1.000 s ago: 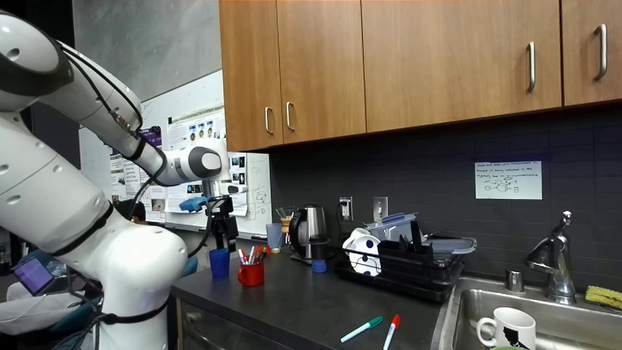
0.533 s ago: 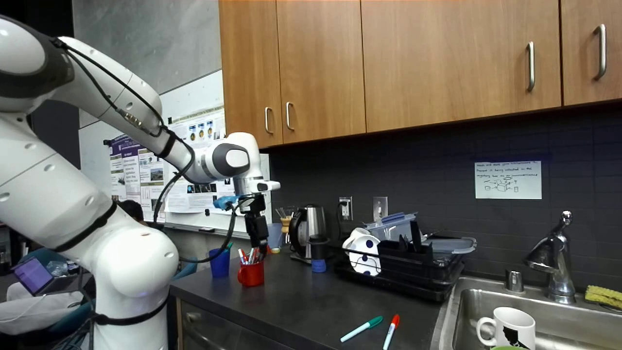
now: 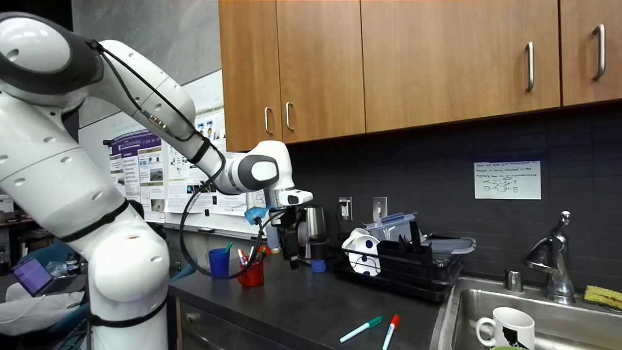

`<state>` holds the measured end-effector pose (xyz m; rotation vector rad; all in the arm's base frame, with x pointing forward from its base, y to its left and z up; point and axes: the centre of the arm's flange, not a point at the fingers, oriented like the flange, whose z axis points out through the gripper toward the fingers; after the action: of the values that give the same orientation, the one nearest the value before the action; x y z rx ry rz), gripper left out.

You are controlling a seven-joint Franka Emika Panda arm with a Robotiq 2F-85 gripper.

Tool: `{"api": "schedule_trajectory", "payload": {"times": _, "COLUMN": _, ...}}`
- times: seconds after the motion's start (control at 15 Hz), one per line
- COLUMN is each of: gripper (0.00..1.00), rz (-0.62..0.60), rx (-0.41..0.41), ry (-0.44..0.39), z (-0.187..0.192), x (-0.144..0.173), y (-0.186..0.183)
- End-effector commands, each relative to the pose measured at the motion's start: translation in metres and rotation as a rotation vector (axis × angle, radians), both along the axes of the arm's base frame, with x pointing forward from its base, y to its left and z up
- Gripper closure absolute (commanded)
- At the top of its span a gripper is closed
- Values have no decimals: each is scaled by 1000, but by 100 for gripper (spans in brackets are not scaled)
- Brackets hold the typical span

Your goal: Pick up the green maker from the right of the kitchen counter and place it in front of the red mug on the kitchen counter

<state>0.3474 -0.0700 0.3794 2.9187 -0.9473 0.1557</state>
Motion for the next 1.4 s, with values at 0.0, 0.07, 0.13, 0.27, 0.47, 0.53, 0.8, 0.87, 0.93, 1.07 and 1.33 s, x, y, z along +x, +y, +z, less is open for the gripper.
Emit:
{"api": "schedule_trajectory", "payload": {"times": 0.0, "gripper": 0, "rz": 0, "rx": 2, "ry": 4, "z": -1, "x": 0, "y": 0}}
{"api": "schedule_trajectory", "payload": {"times": 0.07, "gripper": 0, "rz": 3, "rx": 2, "ry": 4, "z": -1, "x": 0, "y": 1}}
{"api": "schedule_trajectory", "payload": {"times": 0.13, "gripper": 0, "rz": 6, "rx": 1, "ry": 3, "z": -1, "x": 1, "y": 2}}
{"api": "schedule_trajectory", "payload": {"times": 0.27, "gripper": 0, "rz": 12, "rx": -2, "ry": 0, "z": 1, "x": 1, "y": 5}}
{"api": "schedule_trajectory", "payload": {"times": 0.47, "gripper": 0, "rz": 48, "rx": -32, "ry": 0, "z": -3, "x": 12, "y": -12}}
{"api": "schedule_trajectory", "payload": {"times": 0.53, "gripper": 0, "rz": 56, "rx": -48, "ry": 5, "z": -3, "x": 17, "y": -23}}
{"api": "schedule_trajectory", "payload": {"times": 0.8, "gripper": 0, "rz": 63, "rx": -102, "ry": 35, "z": -12, "x": 27, "y": -77}}
{"api": "schedule_trajectory", "payload": {"times": 0.87, "gripper": 0, "rz": 58, "rx": -108, "ry": 43, "z": -15, "x": 28, "y": -90}}
{"api": "schedule_trajectory", "payload": {"times": 0.93, "gripper": 0, "rz": 60, "rx": -109, "ry": 51, "z": -21, "x": 31, "y": -106}}
{"api": "schedule_trajectory", "payload": {"times": 1.07, "gripper": 0, "rz": 74, "rx": -105, "ry": 68, "z": -29, "x": 35, "y": -132}}
{"api": "schedule_trajectory", "payload": {"times": 1.33, "gripper": 0, "rz": 110, "rx": -63, "ry": 87, "z": -46, "x": 46, "y": -173}}
